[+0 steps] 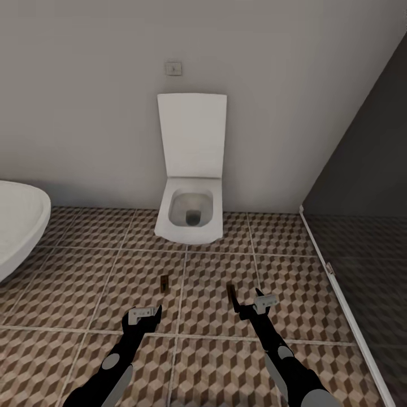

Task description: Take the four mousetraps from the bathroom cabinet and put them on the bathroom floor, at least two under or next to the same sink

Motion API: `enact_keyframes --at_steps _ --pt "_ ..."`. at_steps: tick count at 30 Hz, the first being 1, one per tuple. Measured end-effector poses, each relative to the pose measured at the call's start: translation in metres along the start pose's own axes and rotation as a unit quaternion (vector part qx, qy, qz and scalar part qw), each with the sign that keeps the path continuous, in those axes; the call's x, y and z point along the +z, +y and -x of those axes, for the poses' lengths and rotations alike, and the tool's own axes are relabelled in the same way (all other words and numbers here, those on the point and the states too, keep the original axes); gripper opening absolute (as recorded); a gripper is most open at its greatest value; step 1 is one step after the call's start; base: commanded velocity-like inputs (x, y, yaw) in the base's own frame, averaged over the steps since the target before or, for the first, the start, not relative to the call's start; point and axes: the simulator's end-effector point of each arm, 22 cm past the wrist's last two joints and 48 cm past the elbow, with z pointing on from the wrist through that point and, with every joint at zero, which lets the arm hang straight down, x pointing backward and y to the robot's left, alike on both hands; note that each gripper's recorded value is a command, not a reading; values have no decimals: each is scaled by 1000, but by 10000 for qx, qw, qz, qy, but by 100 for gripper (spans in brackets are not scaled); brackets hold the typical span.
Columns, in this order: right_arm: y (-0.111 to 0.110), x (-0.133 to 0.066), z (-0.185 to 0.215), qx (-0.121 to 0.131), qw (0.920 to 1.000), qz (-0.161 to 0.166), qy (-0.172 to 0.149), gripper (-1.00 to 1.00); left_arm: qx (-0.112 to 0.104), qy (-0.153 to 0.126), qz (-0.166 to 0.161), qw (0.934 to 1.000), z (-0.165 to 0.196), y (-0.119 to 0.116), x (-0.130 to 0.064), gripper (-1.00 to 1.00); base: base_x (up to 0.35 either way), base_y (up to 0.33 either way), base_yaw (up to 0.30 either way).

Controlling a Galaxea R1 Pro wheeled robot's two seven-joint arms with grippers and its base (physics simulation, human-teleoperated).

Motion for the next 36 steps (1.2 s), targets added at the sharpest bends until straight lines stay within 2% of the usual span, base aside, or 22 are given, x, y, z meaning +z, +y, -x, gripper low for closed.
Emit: enact_keyframes --at_steps 36 --pt "8 -20 63 8 10000 -1 45 100 2 13 2 10000 58 -8 -37 100 0 0 0"
